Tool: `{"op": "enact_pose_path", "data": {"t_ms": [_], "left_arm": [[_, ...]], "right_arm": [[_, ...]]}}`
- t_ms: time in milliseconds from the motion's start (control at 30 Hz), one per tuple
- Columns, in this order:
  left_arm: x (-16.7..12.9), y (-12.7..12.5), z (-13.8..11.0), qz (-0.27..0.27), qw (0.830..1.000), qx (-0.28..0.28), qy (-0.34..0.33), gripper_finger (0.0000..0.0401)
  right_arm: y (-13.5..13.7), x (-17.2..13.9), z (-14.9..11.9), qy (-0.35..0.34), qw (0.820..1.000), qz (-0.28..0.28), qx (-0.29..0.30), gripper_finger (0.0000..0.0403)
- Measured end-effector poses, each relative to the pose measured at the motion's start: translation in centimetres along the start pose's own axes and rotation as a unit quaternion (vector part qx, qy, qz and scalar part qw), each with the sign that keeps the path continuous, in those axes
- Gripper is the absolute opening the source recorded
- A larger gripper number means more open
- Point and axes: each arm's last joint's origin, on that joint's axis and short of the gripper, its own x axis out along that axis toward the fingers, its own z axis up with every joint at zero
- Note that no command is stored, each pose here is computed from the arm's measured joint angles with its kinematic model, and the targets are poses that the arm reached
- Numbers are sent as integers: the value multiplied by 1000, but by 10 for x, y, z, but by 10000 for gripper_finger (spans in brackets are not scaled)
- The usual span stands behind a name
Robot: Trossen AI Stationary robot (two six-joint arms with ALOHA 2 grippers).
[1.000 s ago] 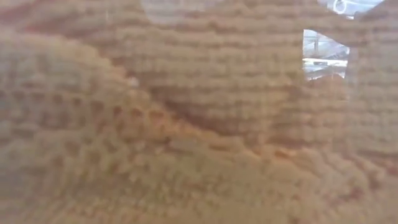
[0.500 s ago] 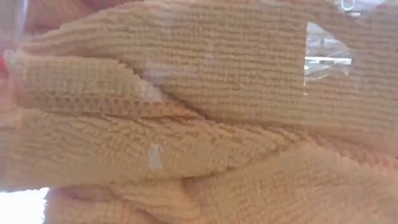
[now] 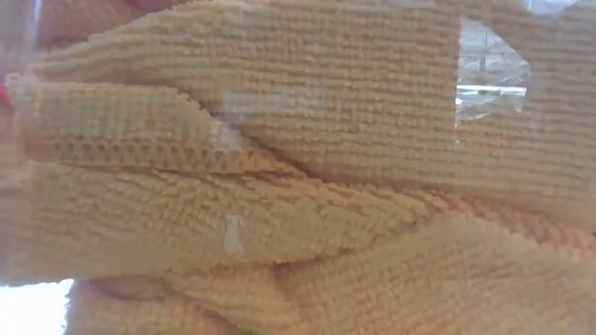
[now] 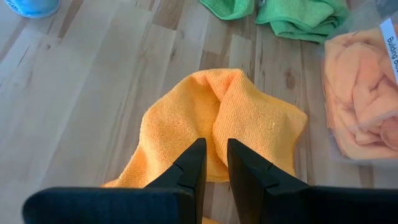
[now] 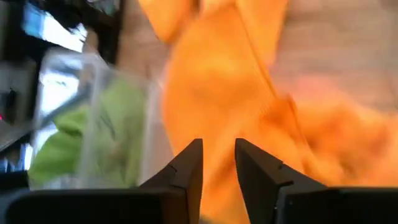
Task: Sort microfiber towel by color & place in baskets
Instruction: Put the orange microfiber towel into the right transparent bin
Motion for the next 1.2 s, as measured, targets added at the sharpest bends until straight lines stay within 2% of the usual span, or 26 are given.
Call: {"op": "enact_pose_path", "data": {"t_ms": [200,300,500,733,933,1200], "left_arm": [[0,0,0,0,1000,0,0,50],[0,0,0,0,1000,0,0,50],[0,0,0,0,1000,0,1,50],[0,0,0,0,1000,0,0,50],[0,0,0,0,1000,0,0,50],[0,0,0,0,1000,0,0,50]], "right_arm": [[17,44,-2,-7,998,28,-56,31],[17,63,-7,14,997,17,-69,5],[-1,88,-26,58,995,-54,-55,4],[-20,107,-49,109,983,-118,-89,1],[-25,125,-64,137,979,-122,-92,1],[-23,121,-64,136,981,-112,-81,0]]}}
